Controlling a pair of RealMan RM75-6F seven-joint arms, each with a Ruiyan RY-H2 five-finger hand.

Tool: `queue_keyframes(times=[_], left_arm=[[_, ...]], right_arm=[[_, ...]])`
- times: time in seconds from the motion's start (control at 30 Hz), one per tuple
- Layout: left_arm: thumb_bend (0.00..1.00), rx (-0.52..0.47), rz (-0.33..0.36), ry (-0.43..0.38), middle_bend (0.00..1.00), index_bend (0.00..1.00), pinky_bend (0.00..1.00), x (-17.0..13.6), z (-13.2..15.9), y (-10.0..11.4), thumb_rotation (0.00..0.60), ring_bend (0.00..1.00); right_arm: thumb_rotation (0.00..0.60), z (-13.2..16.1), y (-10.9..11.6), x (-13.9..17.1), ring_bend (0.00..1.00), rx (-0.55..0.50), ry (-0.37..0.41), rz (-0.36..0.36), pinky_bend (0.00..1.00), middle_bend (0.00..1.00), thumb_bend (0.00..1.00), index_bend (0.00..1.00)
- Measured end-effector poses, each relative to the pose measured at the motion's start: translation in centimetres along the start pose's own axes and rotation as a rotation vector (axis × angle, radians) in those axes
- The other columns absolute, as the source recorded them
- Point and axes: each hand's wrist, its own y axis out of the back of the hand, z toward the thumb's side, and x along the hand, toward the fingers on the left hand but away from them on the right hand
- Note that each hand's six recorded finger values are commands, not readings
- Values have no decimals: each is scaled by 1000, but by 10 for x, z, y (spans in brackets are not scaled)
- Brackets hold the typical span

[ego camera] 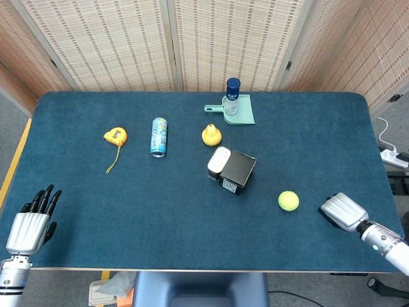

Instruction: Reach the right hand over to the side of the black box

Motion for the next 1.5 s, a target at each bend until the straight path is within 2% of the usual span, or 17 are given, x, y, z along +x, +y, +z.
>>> queue_keyframes(times=[0.47,0.9,1.1,1.3,1.5], left_arm=[[404,0,-8,11,80,111,383,2,-2,-2,600,124],[404,-8,-12,10,80,111,383,3,-3,-2,600,124],[404,-6,-14,11,80,112,383,3,-3,-2,600,124],[404,-5,-15,11,80,111,383,3,-4,-3,600,124],[405,-8,-16,16,80,111,383,4,-6,-3,600,124]], right_arm=[[600,18,0,-60,512,-18,76,-45,542,870,1000,731],[600,43,-1,-85,512,-53,127,-84,542,870,1000,731],[600,44,7,-99,512,-42,120,-117,542,870,1000,731],[600,48,26,-119,512,-41,115,-173,542,865,1000,731],[600,57,38,-138,488,-59,129,-199,542,816,998,731]])
